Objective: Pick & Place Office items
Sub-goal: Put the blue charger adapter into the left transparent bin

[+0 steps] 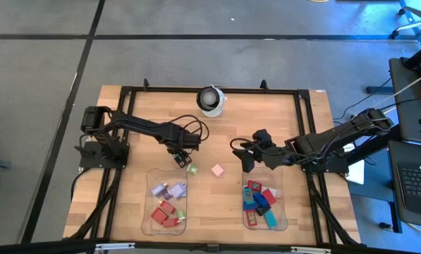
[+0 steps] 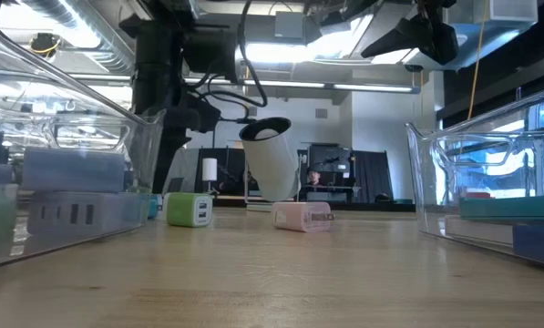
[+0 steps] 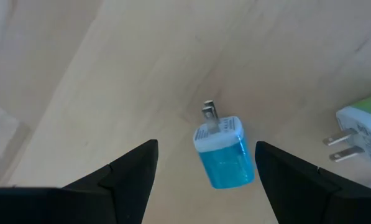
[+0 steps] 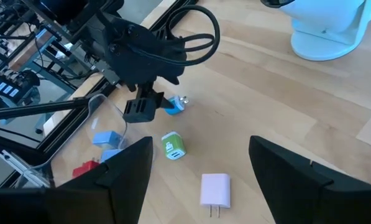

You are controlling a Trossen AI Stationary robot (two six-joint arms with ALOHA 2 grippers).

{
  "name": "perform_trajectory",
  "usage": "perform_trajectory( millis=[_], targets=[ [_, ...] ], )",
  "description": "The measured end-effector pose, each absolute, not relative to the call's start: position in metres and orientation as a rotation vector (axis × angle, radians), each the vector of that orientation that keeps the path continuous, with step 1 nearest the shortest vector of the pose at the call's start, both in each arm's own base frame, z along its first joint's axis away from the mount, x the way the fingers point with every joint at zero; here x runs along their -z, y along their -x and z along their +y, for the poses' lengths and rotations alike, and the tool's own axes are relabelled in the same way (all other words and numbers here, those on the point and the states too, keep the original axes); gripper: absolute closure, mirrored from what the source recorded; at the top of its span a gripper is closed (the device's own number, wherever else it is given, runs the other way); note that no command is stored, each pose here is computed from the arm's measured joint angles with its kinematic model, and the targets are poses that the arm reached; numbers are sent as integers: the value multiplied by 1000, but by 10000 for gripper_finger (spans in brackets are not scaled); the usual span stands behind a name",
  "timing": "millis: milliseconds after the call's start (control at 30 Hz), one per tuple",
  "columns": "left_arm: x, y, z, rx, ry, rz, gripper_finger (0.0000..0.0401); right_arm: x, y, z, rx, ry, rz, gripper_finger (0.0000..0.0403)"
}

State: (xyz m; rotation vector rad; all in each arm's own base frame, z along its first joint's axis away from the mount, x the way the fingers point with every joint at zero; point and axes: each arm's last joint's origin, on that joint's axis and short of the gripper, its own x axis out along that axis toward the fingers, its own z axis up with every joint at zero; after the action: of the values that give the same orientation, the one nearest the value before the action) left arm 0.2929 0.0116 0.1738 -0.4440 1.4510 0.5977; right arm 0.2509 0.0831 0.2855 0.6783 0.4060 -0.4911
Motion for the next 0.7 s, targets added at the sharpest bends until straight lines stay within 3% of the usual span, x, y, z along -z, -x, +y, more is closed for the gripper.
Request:
perform_trajectory(
  millis=[400,700],
  targets=[
    [-174,-293,26,-538,623,1476,134,-285,-251,83,493,-677,405,133],
    [-174,-290,47,-618,769,1450,134,-286,-251,83,495,-673,404,133]
  ],
)
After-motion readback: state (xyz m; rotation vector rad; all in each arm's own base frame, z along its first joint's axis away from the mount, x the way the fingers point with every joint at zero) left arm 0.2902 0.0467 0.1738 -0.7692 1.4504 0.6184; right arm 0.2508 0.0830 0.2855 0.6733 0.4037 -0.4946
